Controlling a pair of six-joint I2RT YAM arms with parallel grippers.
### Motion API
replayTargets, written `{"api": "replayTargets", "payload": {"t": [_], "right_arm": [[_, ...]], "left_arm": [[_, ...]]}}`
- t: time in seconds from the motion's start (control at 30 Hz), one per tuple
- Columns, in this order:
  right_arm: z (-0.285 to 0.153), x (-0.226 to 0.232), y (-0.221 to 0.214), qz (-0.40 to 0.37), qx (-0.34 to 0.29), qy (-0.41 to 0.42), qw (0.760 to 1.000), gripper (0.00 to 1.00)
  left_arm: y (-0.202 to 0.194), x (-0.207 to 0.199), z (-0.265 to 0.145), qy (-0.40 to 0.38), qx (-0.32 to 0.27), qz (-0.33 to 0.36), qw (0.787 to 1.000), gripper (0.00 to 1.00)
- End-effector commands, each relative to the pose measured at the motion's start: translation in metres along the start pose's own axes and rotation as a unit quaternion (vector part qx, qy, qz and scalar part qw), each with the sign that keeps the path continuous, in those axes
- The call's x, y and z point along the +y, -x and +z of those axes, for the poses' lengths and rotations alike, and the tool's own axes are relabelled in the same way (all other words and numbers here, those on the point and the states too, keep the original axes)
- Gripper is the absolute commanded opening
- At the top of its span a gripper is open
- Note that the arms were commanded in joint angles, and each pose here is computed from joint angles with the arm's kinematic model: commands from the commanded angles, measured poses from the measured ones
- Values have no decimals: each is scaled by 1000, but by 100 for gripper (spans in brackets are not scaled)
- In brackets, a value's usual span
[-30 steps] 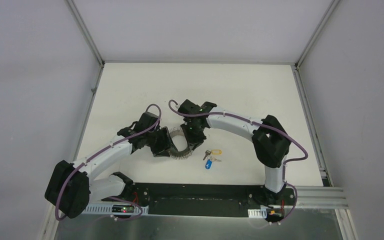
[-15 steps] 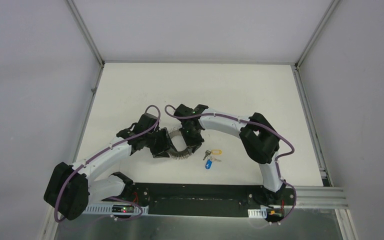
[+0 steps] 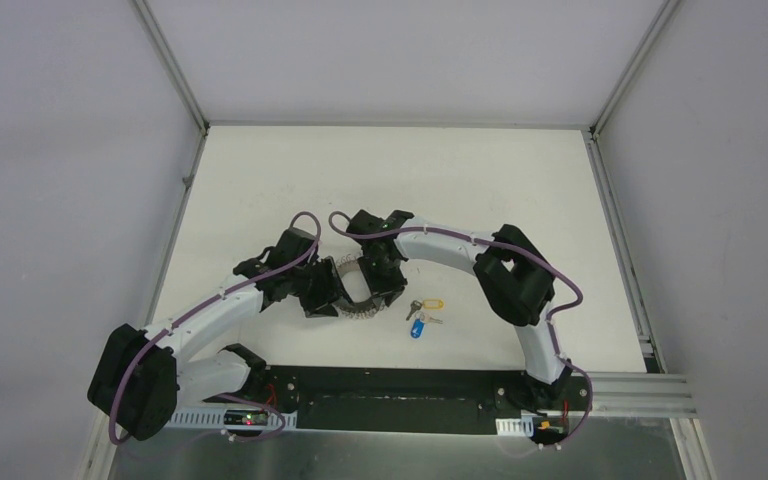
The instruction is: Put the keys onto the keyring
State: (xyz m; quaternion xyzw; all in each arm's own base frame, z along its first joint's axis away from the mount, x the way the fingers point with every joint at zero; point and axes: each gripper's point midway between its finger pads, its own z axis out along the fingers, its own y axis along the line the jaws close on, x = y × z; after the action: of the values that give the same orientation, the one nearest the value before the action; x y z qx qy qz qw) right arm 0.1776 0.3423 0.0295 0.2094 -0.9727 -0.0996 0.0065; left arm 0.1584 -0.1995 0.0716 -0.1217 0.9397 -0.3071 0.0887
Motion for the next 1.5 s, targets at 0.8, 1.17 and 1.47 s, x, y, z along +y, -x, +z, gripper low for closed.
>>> {"api": "replayTargets", "payload": {"t": [0.8, 1.17, 1.47], "right_arm": [[-63, 5, 47, 21, -96, 126, 987, 57], [-46, -28, 105, 50, -91, 125, 987, 55], [-24, -26, 105, 59, -60, 137, 987, 35]], "left_arm": [[0, -2, -2, -10, -14, 9, 1000, 50], [-4, 5, 1, -2, -11, -7, 1000, 50], [-8, 19, 11, 26, 2, -44, 999, 45]]}}
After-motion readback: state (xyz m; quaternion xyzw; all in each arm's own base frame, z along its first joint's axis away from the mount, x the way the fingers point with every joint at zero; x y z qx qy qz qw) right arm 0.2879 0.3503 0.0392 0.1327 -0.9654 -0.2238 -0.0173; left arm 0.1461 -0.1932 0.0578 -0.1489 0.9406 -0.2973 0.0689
